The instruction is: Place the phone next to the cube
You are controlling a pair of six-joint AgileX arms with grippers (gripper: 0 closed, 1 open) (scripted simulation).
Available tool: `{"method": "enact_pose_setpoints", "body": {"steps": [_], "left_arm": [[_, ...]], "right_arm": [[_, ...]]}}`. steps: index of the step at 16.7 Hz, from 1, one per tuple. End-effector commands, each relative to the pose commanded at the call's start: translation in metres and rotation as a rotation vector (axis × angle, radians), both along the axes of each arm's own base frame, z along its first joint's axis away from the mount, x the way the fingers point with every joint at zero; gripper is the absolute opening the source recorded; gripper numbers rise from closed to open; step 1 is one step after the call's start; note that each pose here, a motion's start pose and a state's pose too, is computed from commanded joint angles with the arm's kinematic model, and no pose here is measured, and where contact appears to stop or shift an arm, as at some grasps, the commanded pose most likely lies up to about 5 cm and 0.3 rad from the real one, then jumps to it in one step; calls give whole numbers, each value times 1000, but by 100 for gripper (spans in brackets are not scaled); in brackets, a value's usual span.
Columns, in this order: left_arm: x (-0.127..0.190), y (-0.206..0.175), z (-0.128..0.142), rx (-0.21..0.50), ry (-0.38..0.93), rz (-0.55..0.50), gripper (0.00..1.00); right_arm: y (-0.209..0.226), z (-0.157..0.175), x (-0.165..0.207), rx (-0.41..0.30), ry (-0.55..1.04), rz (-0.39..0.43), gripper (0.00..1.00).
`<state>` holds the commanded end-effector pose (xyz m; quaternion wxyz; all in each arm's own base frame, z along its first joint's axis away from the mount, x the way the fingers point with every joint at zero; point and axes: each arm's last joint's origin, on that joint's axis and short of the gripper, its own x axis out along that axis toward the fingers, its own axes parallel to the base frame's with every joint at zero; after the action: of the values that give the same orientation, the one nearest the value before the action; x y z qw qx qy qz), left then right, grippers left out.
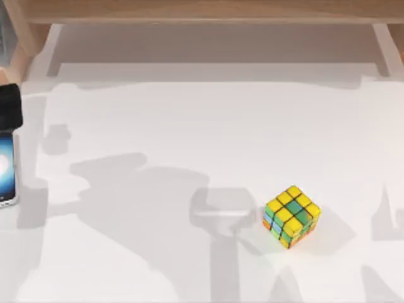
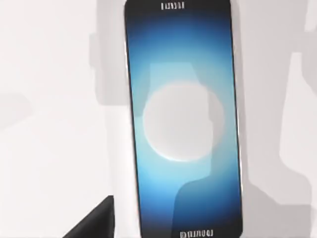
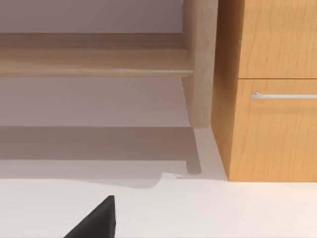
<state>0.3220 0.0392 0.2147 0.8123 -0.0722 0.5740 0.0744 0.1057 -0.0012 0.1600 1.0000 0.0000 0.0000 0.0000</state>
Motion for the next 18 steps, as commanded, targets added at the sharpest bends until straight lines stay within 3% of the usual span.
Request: {"method": "enact_pose_setpoints", "body": {"steps": [4, 7, 14, 18], "left_arm": [[48, 14, -46, -32, 229, 36, 100], [64, 20, -68, -45, 317, 52, 100], [68, 19, -73, -47, 335, 51, 100], [68, 21, -97, -48, 335, 56, 100]], "right_arm": [[0, 0, 0, 0, 0, 0, 100], [0, 0, 0, 0, 0, 0, 100], [0, 0, 0, 0, 0, 0, 100], [0, 0, 0, 0, 0, 0, 100]]}}
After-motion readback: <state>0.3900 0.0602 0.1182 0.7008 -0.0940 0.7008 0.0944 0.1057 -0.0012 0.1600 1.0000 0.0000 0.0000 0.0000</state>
